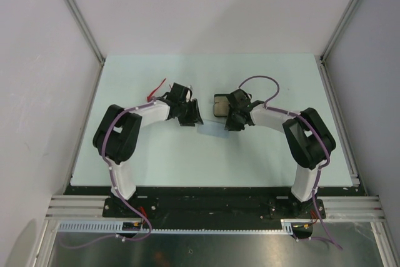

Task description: Organize the sunglasses

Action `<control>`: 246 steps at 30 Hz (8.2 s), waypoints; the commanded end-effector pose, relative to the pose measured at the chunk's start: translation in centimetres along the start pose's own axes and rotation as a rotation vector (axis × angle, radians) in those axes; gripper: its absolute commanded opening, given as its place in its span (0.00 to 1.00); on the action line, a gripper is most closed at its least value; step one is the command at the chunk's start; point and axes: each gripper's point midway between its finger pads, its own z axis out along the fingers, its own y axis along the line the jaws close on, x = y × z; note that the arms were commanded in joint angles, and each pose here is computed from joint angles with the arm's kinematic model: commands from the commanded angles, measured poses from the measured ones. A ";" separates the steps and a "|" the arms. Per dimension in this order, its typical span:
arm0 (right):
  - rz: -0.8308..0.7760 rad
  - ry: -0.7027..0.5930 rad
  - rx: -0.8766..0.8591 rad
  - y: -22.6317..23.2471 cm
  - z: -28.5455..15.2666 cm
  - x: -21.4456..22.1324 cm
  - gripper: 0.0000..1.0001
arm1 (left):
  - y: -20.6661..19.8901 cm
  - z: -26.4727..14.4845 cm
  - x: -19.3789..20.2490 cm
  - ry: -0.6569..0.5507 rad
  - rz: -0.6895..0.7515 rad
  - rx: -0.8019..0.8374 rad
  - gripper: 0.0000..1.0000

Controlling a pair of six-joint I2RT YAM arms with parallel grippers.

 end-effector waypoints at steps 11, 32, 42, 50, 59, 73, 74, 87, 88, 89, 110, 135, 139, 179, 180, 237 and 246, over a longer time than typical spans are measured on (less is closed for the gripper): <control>-0.019 0.075 0.104 -2.3 1.3 2.7 0.18 | -0.8 1.0 1.1 0.024 0.055 0.006 0.49; -0.046 0.091 0.103 -2.3 1.5 3.2 0.16 | 1.0 1.8 1.7 0.009 0.069 -0.090 0.36; -0.051 0.093 0.108 -2.4 1.6 3.3 0.16 | 1.4 0.3 0.1 -0.057 0.088 -0.153 0.48; -0.053 0.095 0.112 -2.6 1.7 3.3 0.16 | 1.8 0.9 0.7 -0.028 0.079 -0.161 0.41; -0.055 0.097 0.108 -2.6 1.7 3.3 0.16 | 1.2 2.0 1.9 0.019 0.086 -0.132 0.35; -0.056 0.103 0.109 -2.6 1.8 3.5 0.16 | 1.5 2.5 2.5 0.043 0.095 -0.134 0.29; -0.056 0.106 0.107 -2.6 1.9 3.5 0.16 | 1.6 2.5 2.6 0.048 0.093 -0.135 0.28; -0.061 0.100 0.089 -2.1 1.9 3.2 0.00 | 2.0 2.7 2.7 0.044 0.088 -0.154 0.07; -0.064 0.097 0.087 -2.0 1.9 3.0 0.00 | 2.1 2.6 2.8 0.046 0.088 -0.157 0.04; -0.064 0.095 0.087 -2.0 1.8 3.0 0.00 | 2.1 2.6 2.7 0.042 0.087 -0.157 0.00; -0.118 -0.046 0.054 -0.1 -1.5 -1.2 0.00 | -4.6 -0.9 -1.3 -0.042 0.066 0.041 0.00; -0.122 -0.199 0.076 -1.4 -5.0 -8.8 0.00 | -10.3 -2.2 -5.0 -0.109 0.032 0.160 0.00; -0.118 -0.217 0.082 -2.1 -5.1 -10.4 0.00 | -10.8 -1.4 -5.9 -0.118 0.019 0.159 0.00; -0.076 -0.188 0.198 -5.2 -0.2 -13.6 0.00 | -10.3 4.7 -8.2 -0.128 0.050 0.093 0.01; -0.078 -0.186 0.198 -5.2 -0.2 -13.6 0.00 | -10.3 4.6 -8.2 -0.130 0.051 0.090 0.01; -0.109 -0.221 0.247 -5.7 -0.9 -13.6 0.35 | -9.1 4.1 -8.8 -0.192 0.110 0.007 0.35; -0.122 -0.279 0.237 -4.4 -3.3 -14.4 0.37 | -10.5 2.4 -9.0 -0.217 0.117 0.034 0.44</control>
